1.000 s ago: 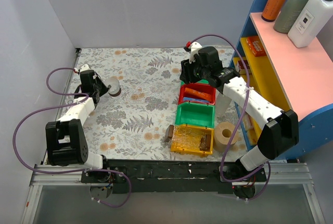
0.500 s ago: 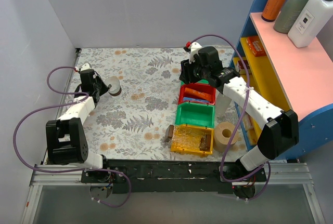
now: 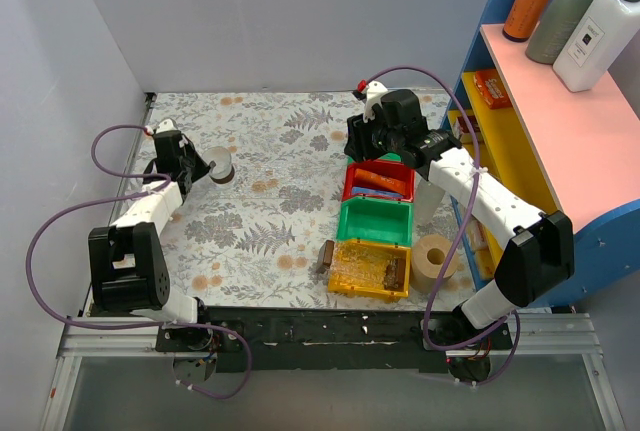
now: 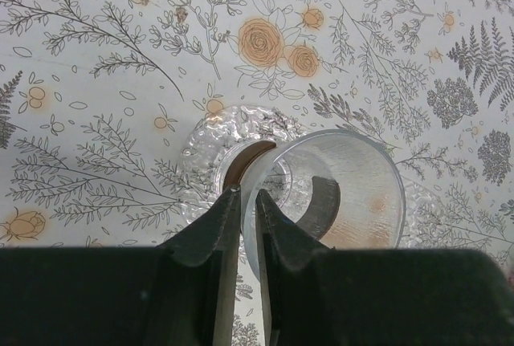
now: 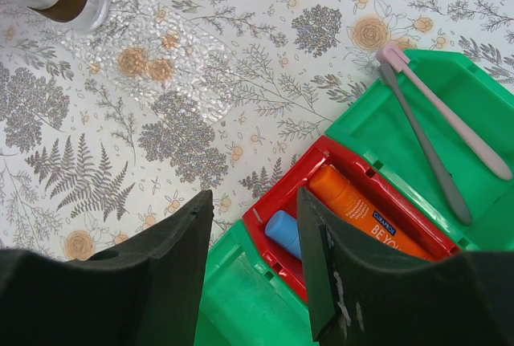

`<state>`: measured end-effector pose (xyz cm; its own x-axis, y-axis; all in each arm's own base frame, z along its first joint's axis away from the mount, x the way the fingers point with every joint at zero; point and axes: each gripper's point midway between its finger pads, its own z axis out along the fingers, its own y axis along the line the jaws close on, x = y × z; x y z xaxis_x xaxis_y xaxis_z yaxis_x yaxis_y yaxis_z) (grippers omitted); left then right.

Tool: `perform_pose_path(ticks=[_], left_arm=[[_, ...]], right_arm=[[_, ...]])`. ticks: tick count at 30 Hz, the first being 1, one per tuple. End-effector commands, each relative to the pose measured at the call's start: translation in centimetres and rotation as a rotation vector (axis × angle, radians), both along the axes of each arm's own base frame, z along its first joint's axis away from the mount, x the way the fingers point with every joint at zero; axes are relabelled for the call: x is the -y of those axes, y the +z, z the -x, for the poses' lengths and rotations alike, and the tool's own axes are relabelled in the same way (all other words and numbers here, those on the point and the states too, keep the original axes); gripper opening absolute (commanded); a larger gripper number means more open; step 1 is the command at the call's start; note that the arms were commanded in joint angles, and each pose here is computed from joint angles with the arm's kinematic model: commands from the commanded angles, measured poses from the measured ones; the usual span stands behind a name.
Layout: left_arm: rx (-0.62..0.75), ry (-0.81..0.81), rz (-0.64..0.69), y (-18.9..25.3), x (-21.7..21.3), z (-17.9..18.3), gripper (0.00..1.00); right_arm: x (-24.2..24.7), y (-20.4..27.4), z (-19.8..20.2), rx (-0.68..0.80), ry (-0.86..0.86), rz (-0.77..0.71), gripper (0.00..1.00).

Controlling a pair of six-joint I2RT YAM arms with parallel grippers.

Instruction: Prepare toiletry sets of a toothbrush and toothpaste on the tray

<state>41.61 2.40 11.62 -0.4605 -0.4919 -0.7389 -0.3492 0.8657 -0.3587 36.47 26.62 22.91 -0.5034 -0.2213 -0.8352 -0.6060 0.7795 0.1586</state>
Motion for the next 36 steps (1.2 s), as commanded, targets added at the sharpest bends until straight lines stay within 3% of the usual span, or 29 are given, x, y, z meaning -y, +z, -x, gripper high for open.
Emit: perform_pose_path(ticks=[1,14,31,32,36], left_arm=[[0.053,0.0,-0.02,2.5,-0.5,-1.1,0.14],[0.056,-0.004,-0.025,2.9,-0.5,-1.1,0.27],[0.14,-0.037,-0.097,6.2,-0.7,-0.5,0.84],[0.148,-0.034,-0.103,6.6,-0.8,-0.4,0.93],[0.167,-0.034,-0.142,7.7,-1.2,-0.2,0.98]], right_arm=[[-0.3,1.6,-0.4,0.046,0.005,-0.036,0.54],[-0.3,1.5,-0.3,0.042,0.008,-0.034,0.56],[-0.3,1.6,-0.3,0.043,0.014,-0.036,0.57],[-0.3,1.8,-0.3,0.047,0.013,-0.036,0.57],[-0.3,1.6,-0.3,0.046,0.008,-0.031,0.57]])
